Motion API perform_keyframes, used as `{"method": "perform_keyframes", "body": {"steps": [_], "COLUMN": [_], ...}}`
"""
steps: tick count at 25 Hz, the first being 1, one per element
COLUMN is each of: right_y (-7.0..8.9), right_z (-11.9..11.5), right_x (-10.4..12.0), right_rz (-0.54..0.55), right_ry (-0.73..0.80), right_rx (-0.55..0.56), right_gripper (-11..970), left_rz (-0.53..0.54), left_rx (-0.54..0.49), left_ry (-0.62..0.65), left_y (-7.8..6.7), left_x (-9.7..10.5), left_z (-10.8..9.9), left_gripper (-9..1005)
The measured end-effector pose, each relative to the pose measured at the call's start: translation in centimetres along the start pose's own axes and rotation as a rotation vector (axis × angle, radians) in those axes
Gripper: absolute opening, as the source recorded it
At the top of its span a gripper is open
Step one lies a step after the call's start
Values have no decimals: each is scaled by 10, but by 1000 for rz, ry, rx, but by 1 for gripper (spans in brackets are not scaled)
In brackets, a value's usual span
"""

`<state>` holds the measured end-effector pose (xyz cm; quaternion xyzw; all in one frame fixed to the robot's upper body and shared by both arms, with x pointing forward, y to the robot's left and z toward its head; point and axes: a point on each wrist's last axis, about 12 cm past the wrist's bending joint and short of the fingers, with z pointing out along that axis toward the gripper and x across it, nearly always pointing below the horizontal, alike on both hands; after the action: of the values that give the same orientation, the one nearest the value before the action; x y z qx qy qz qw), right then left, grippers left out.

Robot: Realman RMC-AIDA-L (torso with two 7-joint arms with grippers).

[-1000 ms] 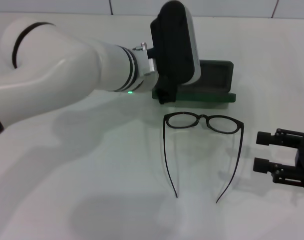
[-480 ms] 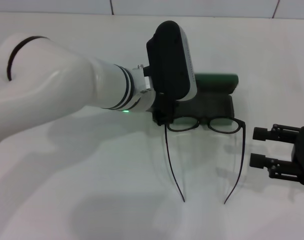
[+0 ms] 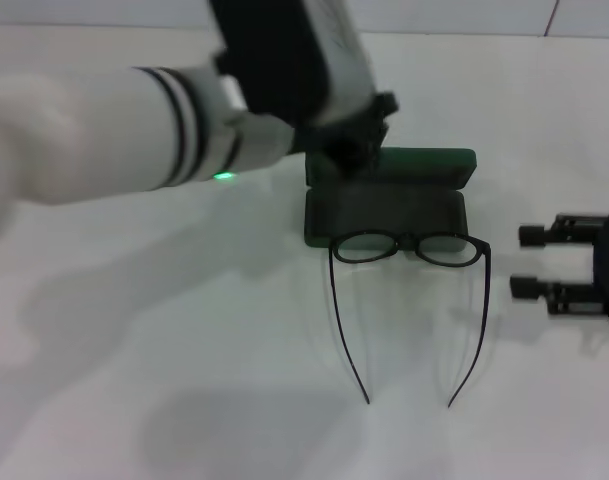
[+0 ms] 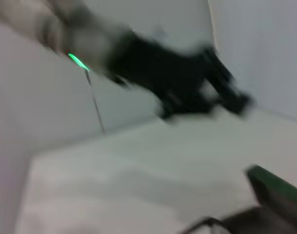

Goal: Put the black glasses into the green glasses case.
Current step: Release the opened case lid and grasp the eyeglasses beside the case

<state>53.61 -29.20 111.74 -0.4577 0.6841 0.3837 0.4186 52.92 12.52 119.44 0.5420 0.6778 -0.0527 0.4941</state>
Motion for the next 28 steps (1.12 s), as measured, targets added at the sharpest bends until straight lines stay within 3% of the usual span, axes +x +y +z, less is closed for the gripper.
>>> {"method": "perform_keyframes", "body": {"steps": [3,6,9,10,11,13,17,21,25,27,28], "right_y": [-16,-32,-42,-43,-45,-45,-42,-39,-38,-38,-38], "right_z": [4,22,54,62,74,92,125,148,159,159,175], "right_x": [-26,-58,-88,-94,-102,-111,-124,-131,-134,-134,-135], "right_rz": [-34,-58,-88,-95,-112,-135,-192,-216,-216,-216,-251], "right_ry": [113,238,356,386,427,489,588,688,718,718,744], "right_rx": [19,24,1,-4,-13,-25,-20,4,1,1,11], "right_gripper": [649,649,648,648,648,647,647,636,598,579,570], "left_rz": [-148,-261,-362,-428,-428,-491,-607,-715,-745,-745,-741], "left_rx": [12,56,103,172,172,224,228,191,164,164,188], "left_ry": [-135,-251,-313,-355,-355,-426,-587,-660,-676,-676,-645], "left_y": [0,-5,-13,-21,-21,-28,-40,-58,-87,-87,-106], "left_x": [-4,11,51,75,75,101,147,186,209,209,216], "left_z": [-26,-43,-52,-54,-54,-60,-77,-88,-89,-89,-88], "left_gripper": [10,10,9,9,9,9,17,48,47,47,47]}}
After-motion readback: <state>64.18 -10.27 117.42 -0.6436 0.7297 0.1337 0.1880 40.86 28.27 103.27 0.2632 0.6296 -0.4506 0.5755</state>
